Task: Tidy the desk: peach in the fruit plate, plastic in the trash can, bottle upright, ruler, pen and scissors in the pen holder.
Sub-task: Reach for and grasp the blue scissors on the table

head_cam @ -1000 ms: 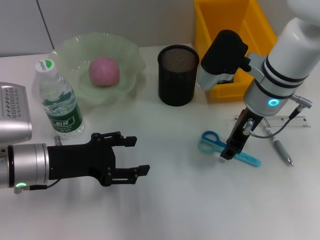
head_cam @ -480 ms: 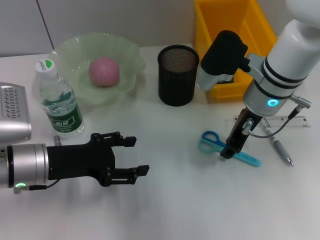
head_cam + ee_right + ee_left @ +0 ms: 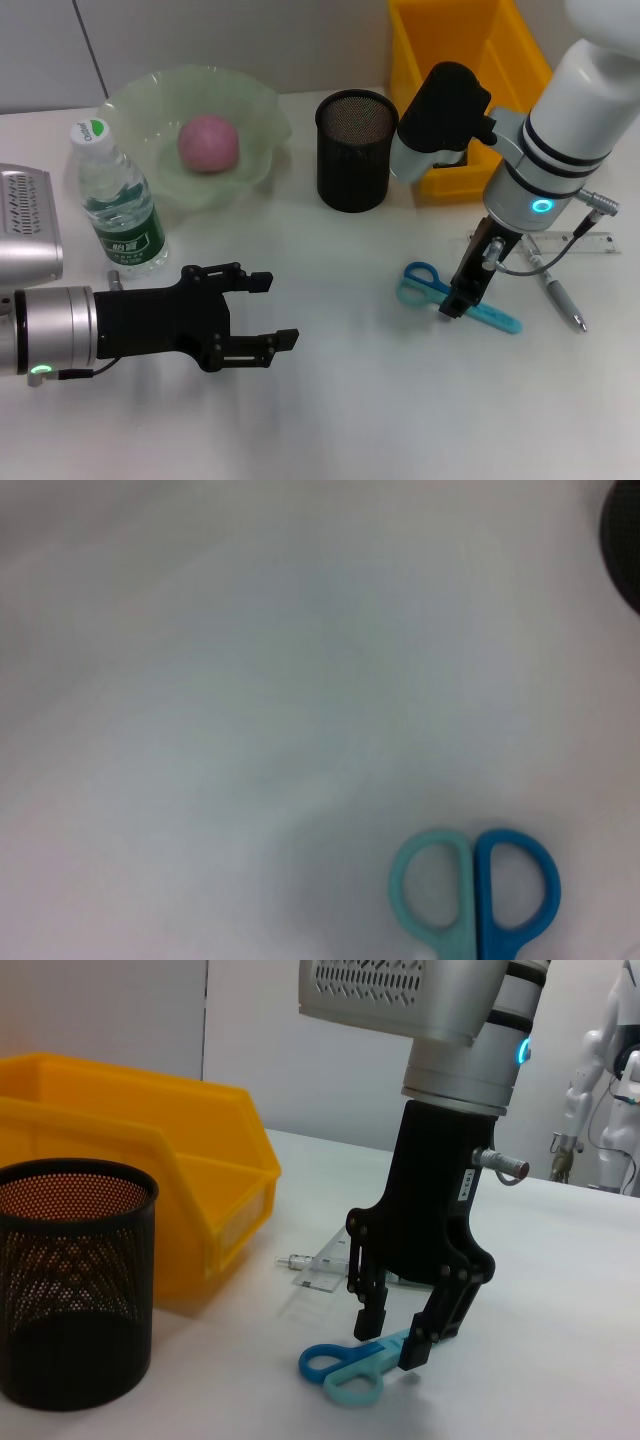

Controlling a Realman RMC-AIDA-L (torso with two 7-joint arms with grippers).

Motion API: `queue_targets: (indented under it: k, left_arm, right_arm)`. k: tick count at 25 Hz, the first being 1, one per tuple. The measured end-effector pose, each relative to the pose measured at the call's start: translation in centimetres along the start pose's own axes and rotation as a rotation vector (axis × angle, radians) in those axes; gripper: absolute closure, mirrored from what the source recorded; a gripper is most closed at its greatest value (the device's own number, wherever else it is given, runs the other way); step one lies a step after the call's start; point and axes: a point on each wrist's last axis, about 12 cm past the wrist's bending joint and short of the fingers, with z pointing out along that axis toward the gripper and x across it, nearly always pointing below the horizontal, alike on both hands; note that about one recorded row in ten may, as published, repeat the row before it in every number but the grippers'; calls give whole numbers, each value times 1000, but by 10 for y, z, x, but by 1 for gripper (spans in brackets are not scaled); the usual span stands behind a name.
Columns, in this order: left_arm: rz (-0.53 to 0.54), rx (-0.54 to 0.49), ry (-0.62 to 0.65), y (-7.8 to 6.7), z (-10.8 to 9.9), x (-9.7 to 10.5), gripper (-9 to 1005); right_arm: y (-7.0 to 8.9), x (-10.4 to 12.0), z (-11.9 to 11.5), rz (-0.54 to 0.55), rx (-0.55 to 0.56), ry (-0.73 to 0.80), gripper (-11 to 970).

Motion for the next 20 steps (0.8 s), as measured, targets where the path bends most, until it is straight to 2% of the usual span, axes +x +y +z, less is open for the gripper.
queue_targets:
  k: [20]
  left_arm:
    - [1,0,-3,0,0,-1,199]
  right_arm:
    - [0,0,3,-4,1,9,636]
